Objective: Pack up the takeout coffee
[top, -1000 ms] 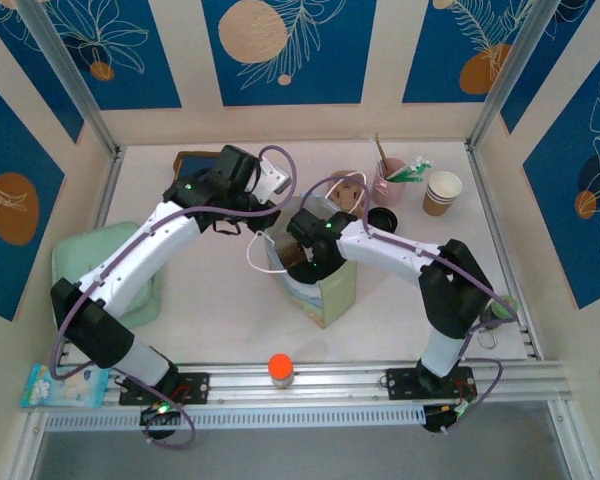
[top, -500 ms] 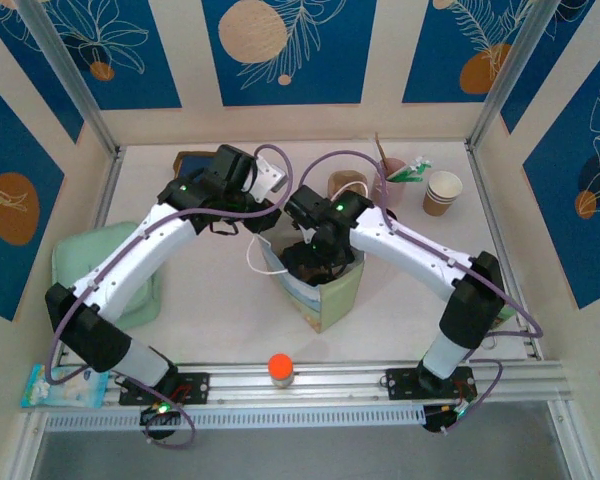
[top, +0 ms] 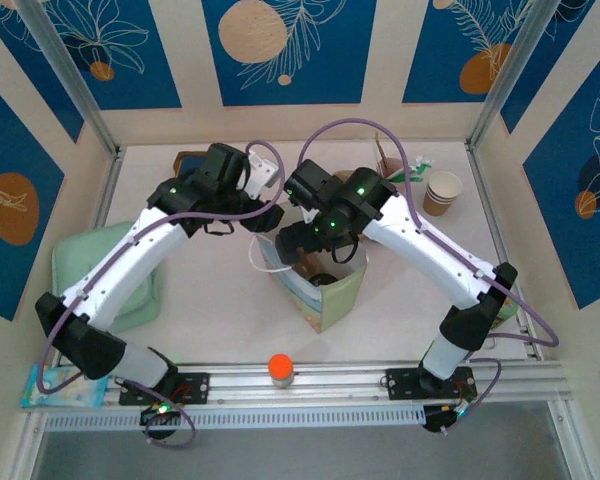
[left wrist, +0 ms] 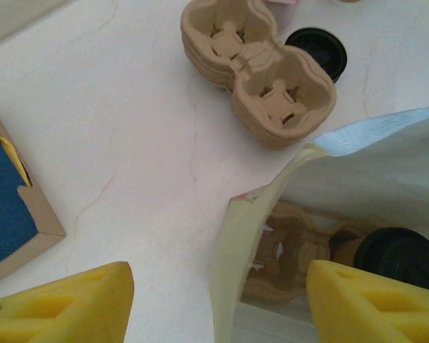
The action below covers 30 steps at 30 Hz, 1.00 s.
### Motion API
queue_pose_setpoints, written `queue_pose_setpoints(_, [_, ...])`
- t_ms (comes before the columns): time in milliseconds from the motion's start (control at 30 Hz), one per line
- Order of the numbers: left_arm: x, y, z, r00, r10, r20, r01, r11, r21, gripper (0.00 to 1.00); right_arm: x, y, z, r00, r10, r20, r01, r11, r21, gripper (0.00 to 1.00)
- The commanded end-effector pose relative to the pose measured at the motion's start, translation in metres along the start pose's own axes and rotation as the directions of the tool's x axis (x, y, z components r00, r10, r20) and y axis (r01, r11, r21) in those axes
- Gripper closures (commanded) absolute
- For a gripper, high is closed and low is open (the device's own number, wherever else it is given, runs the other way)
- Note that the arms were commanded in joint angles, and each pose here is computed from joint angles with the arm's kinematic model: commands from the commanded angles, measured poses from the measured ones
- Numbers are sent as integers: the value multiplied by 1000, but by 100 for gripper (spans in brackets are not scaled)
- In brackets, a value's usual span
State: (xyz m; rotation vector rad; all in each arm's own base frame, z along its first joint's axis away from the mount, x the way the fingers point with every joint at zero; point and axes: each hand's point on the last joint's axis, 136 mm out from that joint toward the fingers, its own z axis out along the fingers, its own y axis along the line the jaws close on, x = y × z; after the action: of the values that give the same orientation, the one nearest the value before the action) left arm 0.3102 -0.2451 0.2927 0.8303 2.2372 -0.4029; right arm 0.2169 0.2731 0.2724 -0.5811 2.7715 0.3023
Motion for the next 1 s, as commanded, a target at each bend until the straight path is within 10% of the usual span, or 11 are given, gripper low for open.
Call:
queue_pose_setpoints(0, [-27,-5,-34,993,-11,119,10,1000,7,33,10,-9,-20,1000,-3,-13,4,999,42,2])
queue_pose_setpoints(533, [-33,-16,-87,970,-58,235,47,998,51,28,12,-27,-93,987,-21,157,12,998,54,10])
queue_pose_setpoints(967, [-3,-24,-83,970,-137,200,117,987,109,26,26,-63,-70,988,80,131,-87,995,45,24])
